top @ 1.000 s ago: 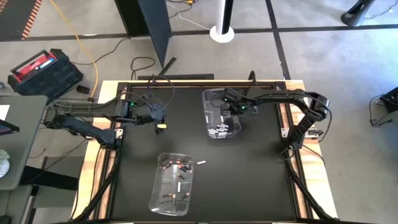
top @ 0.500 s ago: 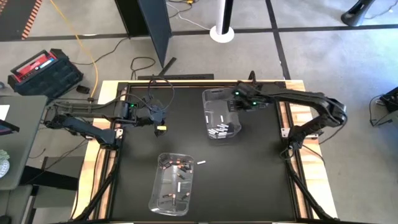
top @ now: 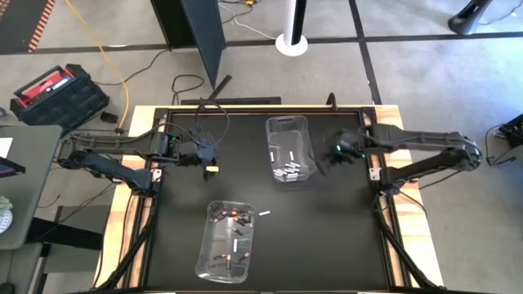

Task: Sort batteries
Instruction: Put the white battery into the top transparent bin

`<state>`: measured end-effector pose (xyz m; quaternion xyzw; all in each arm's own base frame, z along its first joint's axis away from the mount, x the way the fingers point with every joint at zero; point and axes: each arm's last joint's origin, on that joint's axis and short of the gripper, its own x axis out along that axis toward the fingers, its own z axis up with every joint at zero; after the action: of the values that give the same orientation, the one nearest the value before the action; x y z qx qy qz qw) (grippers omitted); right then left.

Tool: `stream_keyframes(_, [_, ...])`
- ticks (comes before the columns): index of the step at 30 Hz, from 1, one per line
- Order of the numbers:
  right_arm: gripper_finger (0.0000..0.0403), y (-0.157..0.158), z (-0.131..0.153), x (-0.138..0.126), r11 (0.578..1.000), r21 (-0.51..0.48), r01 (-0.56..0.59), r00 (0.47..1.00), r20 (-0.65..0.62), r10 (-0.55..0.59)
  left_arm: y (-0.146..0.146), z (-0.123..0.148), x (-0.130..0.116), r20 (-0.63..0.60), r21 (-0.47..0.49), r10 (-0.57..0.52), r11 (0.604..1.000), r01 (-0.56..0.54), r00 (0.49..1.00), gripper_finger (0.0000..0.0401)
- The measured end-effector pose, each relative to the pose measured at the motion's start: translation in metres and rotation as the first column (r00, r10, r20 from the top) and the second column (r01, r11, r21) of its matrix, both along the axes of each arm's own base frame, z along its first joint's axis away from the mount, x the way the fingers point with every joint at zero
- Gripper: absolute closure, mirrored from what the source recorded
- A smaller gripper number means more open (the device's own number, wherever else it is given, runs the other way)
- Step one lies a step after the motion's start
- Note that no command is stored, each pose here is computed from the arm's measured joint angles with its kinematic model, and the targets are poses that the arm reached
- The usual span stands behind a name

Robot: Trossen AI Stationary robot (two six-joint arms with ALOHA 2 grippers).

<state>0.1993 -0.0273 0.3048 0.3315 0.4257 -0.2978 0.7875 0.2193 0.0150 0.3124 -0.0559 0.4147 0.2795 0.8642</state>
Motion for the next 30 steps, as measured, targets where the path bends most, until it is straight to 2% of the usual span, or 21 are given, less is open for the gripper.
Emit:
stream_keyframes(6, [0.0187,0.047,0.0,-0.005,0.977,0.017,-0.213,0.977,-0.03,0.213,-0.001,-0.002,-0.002,-0.03,-0.014,-0.012,1.0,0.012,0.999,0.0244])
stream_keyframes(11, [0.02,0.081,-0.01,-0.007,0.924,0.02,-0.383,0.916,-0.119,0.382,0.0,-0.002,-0.002,-0.028,-0.014,-0.012,1.0,0.012,1.0,0.0244])
stream_keyframes(13, [0.0205,0.091,-0.015,-0.005,0.879,0.004,-0.477,0.866,-0.167,0.471,0.0,-0.002,-0.002,-0.028,-0.014,-0.012,1.0,0.012,1.0,0.0244])
stream_keyframes(16, [0.0212,0.101,-0.025,0.001,0.787,-0.023,-0.617,0.767,-0.24,0.595,0.0,-0.002,0.0,-0.016,-0.018,-0.006,1.0,0.006,1.0,0.0244])
stream_keyframes(21, [0.0218,0.113,-0.043,0.017,0.681,-0.045,-0.731,0.656,-0.32,0.683,0.0,-0.002,0.0,-0.016,-0.018,-0.006,1.0,0.006,1.0,0.0244])
stream_keyframes(25, [0.0218,0.126,-0.065,0.032,0.555,-0.144,-0.819,0.571,-0.3,0.764,0.0,-0.002,0.0,-0.017,-0.015,-0.009,1.0,0.009,1.0,0.0244])
stream_keyframes(27, [0.0218,0.125,-0.078,0.032,0.526,-0.17,-0.833,0.553,-0.283,0.784,0.0,-0.002,0.0,-0.013,-0.02,-0.001,1.0,0.001,1.0,0.0244])
stream_keyframes(30, [0.0218,0.118,-0.093,0.027,0.556,-0.212,-0.804,0.594,-0.218,0.775,0.0,-0.002,0.0,-0.007,-0.027,0.009,1.0,-0.009,1.0,0.0244])
